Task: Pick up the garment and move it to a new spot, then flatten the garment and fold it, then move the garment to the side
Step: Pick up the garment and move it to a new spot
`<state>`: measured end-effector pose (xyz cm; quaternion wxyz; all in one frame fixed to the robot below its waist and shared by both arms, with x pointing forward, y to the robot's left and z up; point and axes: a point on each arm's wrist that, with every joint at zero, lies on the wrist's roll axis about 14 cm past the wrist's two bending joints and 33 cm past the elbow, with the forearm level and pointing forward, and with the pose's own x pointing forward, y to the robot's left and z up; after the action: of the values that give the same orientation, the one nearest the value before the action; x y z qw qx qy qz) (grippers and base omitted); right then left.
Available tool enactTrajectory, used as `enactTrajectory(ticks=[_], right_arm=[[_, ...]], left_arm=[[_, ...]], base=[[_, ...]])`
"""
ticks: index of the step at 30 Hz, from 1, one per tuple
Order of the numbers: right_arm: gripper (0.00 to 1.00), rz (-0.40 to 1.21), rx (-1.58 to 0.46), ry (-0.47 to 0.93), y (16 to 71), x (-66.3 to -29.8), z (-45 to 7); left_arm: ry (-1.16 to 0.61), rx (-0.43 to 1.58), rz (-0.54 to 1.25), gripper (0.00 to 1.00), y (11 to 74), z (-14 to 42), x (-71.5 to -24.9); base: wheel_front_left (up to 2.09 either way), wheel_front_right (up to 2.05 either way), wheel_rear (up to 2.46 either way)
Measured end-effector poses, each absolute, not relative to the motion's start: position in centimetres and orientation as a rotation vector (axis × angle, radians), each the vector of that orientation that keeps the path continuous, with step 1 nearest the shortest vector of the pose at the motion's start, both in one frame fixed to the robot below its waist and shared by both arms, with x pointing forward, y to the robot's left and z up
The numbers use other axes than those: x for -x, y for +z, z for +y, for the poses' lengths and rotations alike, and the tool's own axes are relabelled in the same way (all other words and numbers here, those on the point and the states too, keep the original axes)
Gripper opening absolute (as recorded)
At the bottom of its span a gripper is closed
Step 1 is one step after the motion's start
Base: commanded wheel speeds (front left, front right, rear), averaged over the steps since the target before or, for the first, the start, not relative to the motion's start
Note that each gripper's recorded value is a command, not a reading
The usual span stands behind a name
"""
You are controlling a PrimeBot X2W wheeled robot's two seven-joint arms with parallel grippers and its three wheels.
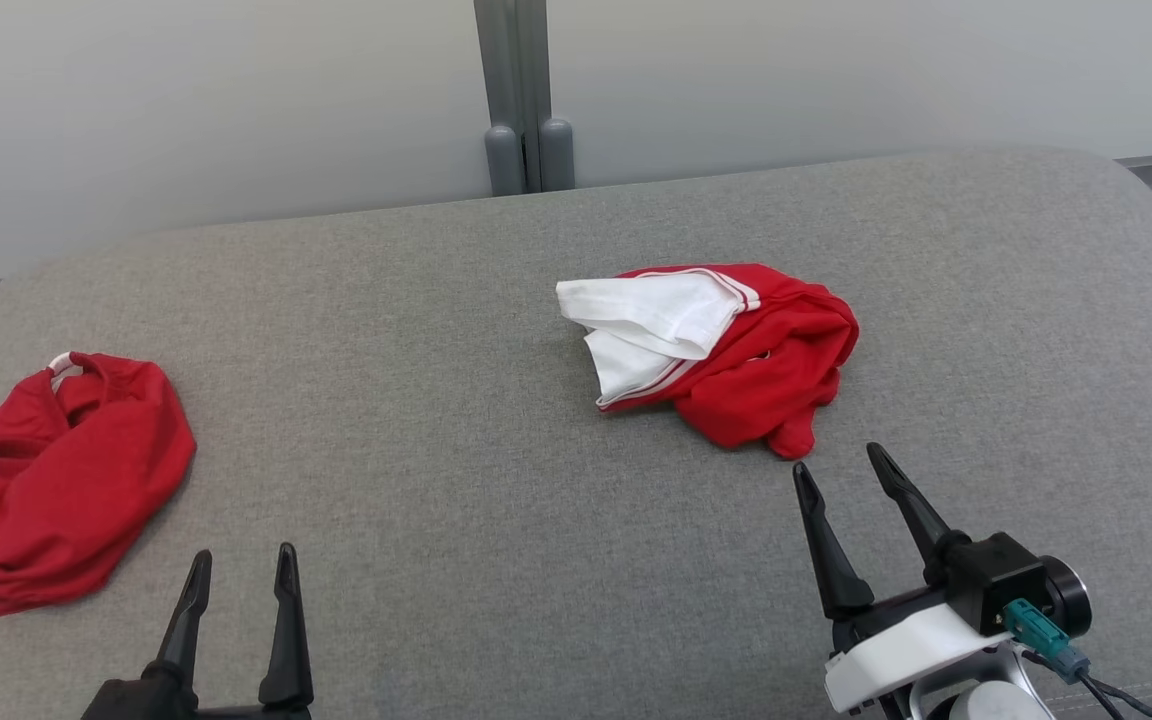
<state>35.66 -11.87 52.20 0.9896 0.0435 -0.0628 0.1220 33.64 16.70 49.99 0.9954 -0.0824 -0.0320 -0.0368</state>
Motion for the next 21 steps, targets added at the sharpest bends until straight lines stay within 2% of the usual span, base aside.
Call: enactTrajectory(ticks=[21], right_arm=[[1.00,-0.109,-0.097,0.248,51.67,-35.73,-11.72]], left_arm=[[-0.097,0.164,-0.033,1.00,49.05,15.99,-33.58]], base=[[0.00,0.00,0.00]])
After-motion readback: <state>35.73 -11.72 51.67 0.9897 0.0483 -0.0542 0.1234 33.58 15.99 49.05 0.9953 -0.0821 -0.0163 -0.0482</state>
